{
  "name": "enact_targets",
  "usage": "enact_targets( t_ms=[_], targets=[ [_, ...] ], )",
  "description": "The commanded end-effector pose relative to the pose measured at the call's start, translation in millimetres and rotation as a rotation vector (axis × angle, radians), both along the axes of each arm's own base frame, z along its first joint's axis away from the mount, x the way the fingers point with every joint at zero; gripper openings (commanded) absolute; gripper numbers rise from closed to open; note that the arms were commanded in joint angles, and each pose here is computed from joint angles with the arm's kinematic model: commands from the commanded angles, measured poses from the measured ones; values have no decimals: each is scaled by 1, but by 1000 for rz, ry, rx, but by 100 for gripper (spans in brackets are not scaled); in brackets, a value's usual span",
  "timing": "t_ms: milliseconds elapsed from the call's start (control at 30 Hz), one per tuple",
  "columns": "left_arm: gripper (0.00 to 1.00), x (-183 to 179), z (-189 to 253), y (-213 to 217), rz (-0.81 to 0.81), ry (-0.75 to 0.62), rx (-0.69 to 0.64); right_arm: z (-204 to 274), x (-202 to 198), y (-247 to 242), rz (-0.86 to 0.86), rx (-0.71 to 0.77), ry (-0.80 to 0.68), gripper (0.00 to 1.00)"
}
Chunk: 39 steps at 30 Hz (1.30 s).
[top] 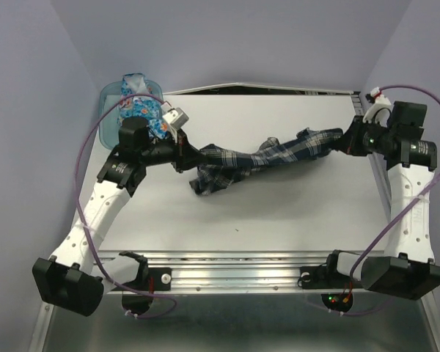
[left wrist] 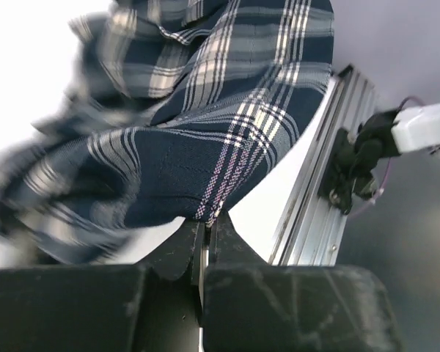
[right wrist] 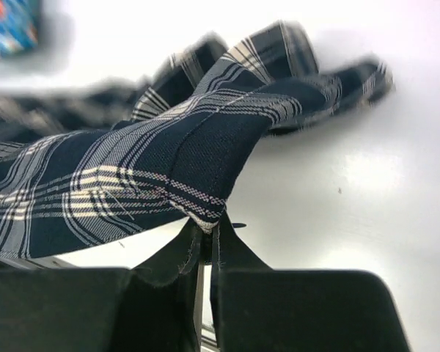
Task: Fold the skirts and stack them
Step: Flatten the skirt out
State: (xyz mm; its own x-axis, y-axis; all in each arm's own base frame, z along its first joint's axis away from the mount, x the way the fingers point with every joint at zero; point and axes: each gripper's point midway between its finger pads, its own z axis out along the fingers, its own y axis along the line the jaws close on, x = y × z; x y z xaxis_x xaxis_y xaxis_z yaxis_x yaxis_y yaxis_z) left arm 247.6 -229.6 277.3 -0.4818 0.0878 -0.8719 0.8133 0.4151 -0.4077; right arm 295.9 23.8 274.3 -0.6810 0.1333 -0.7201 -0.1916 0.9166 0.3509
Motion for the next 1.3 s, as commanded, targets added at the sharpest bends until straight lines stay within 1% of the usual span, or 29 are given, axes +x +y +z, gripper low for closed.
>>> enact_targets(
  t_ms=[0,33,100,200,233,333,367,400,433,500,533,567,600,633,667,700,733,800,833,867,967,1000,1033,1067,1133,1167,1200,1233,1267],
  targets=[
    [0,9,50,11,41,4,-113,75,24,-1,-85,92,-159,1],
    [0,11,61,12,60,43,-154,98,29,-5,-101,90,-218,1],
    [0,17,77,16,72,38,-209,112,37,-7,-125,111,-241,1],
    [0,24,78,16,110,95,-243,121,45,-6,-142,153,-254,1],
    [0,26,75,16,118,116,-249,119,48,-6,-144,162,-254,1],
    [0,54,68,18,197,137,-236,82,70,-12,-179,200,-167,1],
    [0,70,54,17,218,177,-214,67,83,-14,-185,221,-122,1],
    [0,79,51,16,225,191,-209,72,85,-15,-194,226,-140,1],
    [0,95,48,12,225,208,-209,66,105,-20,-200,229,-145,1],
    [0,117,50,9,234,190,-204,71,138,-27,-206,256,-175,1],
    [0,130,72,7,231,143,-220,73,151,-30,-212,262,-187,1],
    [0,155,63,3,237,147,-216,75,164,-34,-217,266,-198,1],
    [0,171,68,1,239,113,-209,105,178,-37,-208,267,-272,1],
    [0,198,81,-2,247,71,-216,86,206,-45,-230,274,-235,1],
    [0,212,89,-3,254,44,-222,91,219,-49,-231,278,-251,1],
    [0,225,100,-5,254,12,-232,101,232,-52,-231,278,-287,1],
    [0,251,123,-5,265,-50,-257,117,249,-58,-228,272,-352,1],
    [0,266,154,-4,258,-126,-312,141,259,-61,-218,266,-441,1],
    [0,268,184,-1,260,-240,-324,165,260,-60,-202,258,-506,1],
    [0,273,191,1,272,-291,-325,171,262,-61,-204,255,-532,1],
    [0,266,213,3,235,-404,-342,200,262,-64,-195,222,-648,1],
    [0,268,210,5,241,-404,-342,210,261,-66,-200,215,-690,1],
    [0,270,204,6,241,-395,-337,206,261,-66,-199,215,-692,1],
    [0,277,179,5,246,-361,-303,170,268,-64,-188,232,-617,1],
    [0,282,140,4,243,-303,-258,135,269,-59,-169,212,-564,1],
    [0,284,93,4,258,-210,-218,110,270,-59,-173,208,-515,1],
    [0,284,67,5,256,-177,-191,51,267,-57,-161,203,-401,1],
    [0,282,42,5,253,-135,-168,21,262,-55,-154,203,-339,1],
    [0,274,-11,5,258,-26,-122,-10,254,-52,-133,191,-282,1]
  ],
)
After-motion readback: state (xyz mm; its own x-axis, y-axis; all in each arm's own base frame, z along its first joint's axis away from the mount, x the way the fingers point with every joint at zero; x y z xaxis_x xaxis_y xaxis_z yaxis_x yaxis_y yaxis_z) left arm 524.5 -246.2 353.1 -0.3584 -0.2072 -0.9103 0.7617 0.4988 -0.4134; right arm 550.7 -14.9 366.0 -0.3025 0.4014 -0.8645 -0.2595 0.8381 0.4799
